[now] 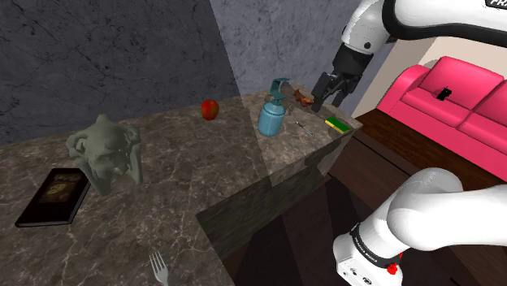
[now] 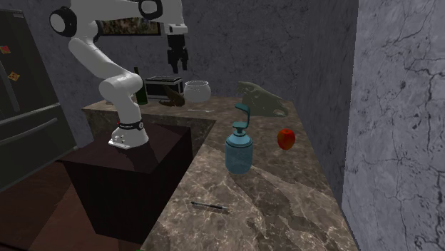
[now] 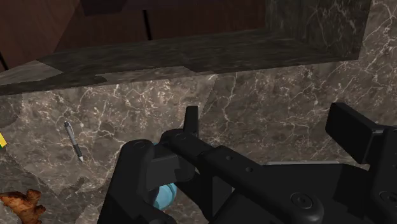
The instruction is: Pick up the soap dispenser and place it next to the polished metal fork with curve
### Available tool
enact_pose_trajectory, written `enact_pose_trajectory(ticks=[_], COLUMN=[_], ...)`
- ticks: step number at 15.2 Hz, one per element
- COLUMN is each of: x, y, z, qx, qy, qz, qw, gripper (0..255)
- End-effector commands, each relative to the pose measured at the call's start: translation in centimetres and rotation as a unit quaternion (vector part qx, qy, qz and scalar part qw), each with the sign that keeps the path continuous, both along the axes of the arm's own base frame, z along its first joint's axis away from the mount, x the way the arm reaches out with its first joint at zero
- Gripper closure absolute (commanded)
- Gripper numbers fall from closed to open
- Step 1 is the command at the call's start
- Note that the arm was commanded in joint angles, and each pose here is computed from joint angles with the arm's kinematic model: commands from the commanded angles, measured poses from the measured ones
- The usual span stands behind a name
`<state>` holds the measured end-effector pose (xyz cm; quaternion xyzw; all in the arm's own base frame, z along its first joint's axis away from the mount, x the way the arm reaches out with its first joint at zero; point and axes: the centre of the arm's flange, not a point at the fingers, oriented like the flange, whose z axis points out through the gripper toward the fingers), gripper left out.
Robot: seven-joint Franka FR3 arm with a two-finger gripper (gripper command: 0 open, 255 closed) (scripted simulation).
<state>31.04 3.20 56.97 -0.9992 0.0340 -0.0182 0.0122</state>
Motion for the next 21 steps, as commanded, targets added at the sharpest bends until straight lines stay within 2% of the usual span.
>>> enact_pose_trajectory(ticks=[1,11,21], x=[0.0,8.2,17.1], y=[0.0,-6.8,-13.3], z=[0.0,-5.9,-10.9], qx=[0.0,-0.007,-0.013], qy=[0.0,-0.048,-0.095], qz=[0.0,0.017,0.033], qw=[1.0,0.9987,0.9948], gripper=[0,0,0])
